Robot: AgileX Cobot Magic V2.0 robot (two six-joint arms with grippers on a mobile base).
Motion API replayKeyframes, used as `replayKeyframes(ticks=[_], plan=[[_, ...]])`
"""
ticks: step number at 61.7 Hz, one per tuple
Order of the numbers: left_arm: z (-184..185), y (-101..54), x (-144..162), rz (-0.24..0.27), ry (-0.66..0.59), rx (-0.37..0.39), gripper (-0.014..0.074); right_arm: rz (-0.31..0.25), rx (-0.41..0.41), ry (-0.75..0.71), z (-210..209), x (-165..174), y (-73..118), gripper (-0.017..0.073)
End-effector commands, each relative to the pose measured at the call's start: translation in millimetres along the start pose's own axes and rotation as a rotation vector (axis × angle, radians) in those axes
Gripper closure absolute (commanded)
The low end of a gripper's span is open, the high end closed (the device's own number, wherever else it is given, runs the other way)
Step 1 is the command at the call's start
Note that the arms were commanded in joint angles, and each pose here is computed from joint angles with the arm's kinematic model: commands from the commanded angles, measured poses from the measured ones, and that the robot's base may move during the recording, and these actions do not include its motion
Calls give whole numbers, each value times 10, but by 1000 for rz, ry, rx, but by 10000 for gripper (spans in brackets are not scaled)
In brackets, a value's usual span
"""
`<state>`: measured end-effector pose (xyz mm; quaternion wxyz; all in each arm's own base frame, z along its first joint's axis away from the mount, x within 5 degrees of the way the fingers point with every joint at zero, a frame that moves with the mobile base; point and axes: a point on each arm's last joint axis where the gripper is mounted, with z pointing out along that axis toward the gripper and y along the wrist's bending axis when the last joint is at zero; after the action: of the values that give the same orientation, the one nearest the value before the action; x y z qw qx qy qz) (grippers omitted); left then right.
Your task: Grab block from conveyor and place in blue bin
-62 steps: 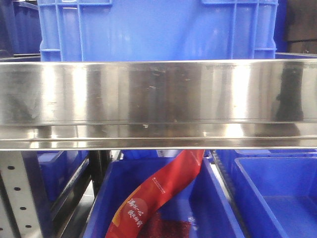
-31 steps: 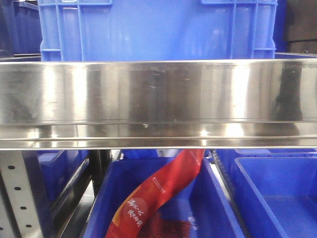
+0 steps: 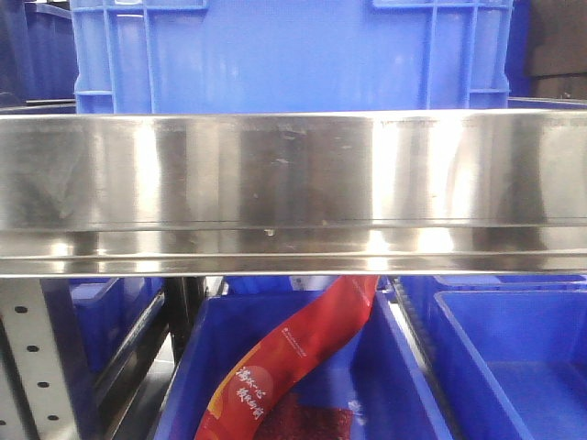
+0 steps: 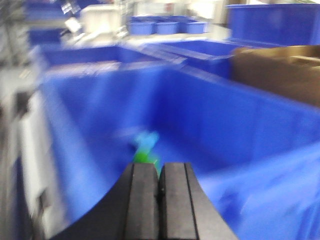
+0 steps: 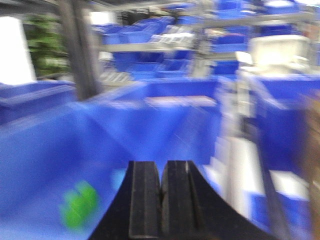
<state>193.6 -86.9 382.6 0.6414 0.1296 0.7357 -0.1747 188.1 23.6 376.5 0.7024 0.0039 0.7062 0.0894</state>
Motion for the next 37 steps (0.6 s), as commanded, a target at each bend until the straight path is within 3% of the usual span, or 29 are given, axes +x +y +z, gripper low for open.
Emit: replayKeyframes(ticks=[1, 9, 19, 37], plan=[[-186, 125, 150, -51, -25, -63, 705, -1, 28, -43, -207, 80, -64, 727], [-442, 252, 413, -61, -19, -140, 705, -1, 43, -18, -440, 375, -115, 727], [-723, 304, 631, -65, -49, -198, 705, -1, 39, -41, -741, 616, -137, 727], [-1064, 243, 677, -49, -173, -200, 705, -2, 19, -169, -1088, 593, -120, 727]])
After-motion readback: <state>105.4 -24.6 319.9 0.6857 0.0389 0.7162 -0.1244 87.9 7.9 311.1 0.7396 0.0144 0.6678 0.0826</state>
